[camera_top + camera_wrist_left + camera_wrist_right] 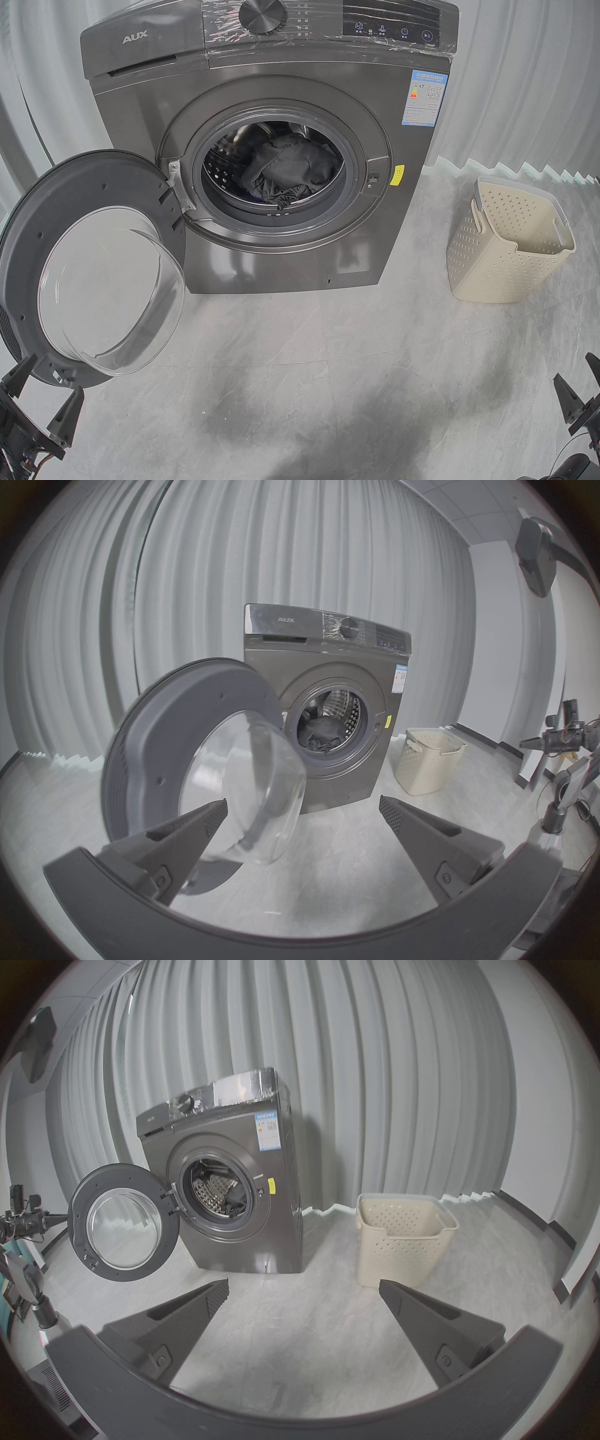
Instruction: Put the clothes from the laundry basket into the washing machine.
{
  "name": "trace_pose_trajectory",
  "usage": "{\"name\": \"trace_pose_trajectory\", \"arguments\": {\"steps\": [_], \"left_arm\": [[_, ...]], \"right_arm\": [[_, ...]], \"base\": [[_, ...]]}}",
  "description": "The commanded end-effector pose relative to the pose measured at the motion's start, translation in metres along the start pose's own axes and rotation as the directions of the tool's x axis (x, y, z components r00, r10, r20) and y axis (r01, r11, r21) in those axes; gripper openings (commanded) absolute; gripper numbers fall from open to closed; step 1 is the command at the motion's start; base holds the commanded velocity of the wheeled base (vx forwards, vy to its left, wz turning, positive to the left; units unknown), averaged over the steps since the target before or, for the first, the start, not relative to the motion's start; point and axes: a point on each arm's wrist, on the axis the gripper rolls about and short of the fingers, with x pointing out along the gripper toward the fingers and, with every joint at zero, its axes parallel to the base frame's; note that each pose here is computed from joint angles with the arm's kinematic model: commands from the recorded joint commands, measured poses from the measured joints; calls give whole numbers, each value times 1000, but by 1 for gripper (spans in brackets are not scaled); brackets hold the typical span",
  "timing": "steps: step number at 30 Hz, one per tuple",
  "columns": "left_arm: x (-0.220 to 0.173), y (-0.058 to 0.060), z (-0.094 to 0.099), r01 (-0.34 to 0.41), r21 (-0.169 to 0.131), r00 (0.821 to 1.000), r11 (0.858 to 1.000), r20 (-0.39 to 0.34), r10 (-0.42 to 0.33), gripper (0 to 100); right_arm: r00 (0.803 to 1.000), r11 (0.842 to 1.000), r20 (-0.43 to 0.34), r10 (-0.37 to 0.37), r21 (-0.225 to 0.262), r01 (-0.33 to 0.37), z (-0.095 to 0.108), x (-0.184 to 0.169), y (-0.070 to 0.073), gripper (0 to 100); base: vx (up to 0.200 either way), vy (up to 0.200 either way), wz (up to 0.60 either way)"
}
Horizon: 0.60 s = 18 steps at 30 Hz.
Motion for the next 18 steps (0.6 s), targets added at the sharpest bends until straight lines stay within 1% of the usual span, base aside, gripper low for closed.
{"name": "trace_pose_trajectory", "arguments": {"steps": [1,2,3,5,6,7,8,9,10,12,14,15,16,17,18], "left_arm": [[-35,2,-27,-127,-14,988,992,83,128,100],[-35,2,-27,-127,-14,988,992,83,128,100],[-40,1,-35,-163,-20,983,986,79,164,100],[-41,0,-40,-177,-28,983,984,41,178,100],[-41,0,-41,-180,-33,983,983,33,181,100],[-41,0,-40,-181,-42,982,983,36,183,100],[-41,0,-40,-184,-52,982,982,38,186,100],[-41,0,-40,-182,-53,982,982,38,184,100],[-41,0,-41,-192,-52,981,980,25,193,100],[-41,0,-46,-218,-38,976,975,-18,218,100],[-41,1,-50,-278,-22,959,960,-60,276,100],[-42,1,-50,-309,-18,950,951,-57,307,100],[-42,2,-49,-328,-17,944,945,-56,326,100],[-42,2,-49,-371,-17,928,929,-53,369,100],[-43,2,-49,-389,-16,921,921,-46,388,100]], "right_arm": [[986,995,135,-97,24,95,-24,-34,-3,100],[986,995,135,-97,24,95,-24,-34,-3,100],[984,993,134,-116,22,114,-24,-34,-3,100],[976,985,136,-170,5,171,-27,-35,-2,100],[972,981,138,-189,-10,192,-29,-37,-1,100],[972,979,134,-194,-31,200,-32,-38,0,100],[974,981,131,-186,-36,193,-35,-40,0,100],[975,981,122,-185,-36,191,-37,-40,0,100],[977,982,111,-184,-24,188,-38,-40,0,100],[976,981,108,-189,-24,193,-38,-40,-1,100],[977,981,91,-191,-10,193,-40,-40,-1,100],[975,979,90,-202,3,202,-40,-40,-1,100],[974,978,89,-208,11,208,-40,-40,-1,100],[974,978,86,-210,12,209,-41,-40,-1,100],[976,980,82,-201,24,199,-41,-40,-1,100]], "base": [[0,0,0],[0,0,0],[0,0,0],[0,0,0],[0,0,0],[0,0,0],[0,0,0],[0,0,0],[0,0,0],[0,0,0],[0,0,0],[0,0,0],[0,0,0],[0,0,0],[0,0,0]]}}
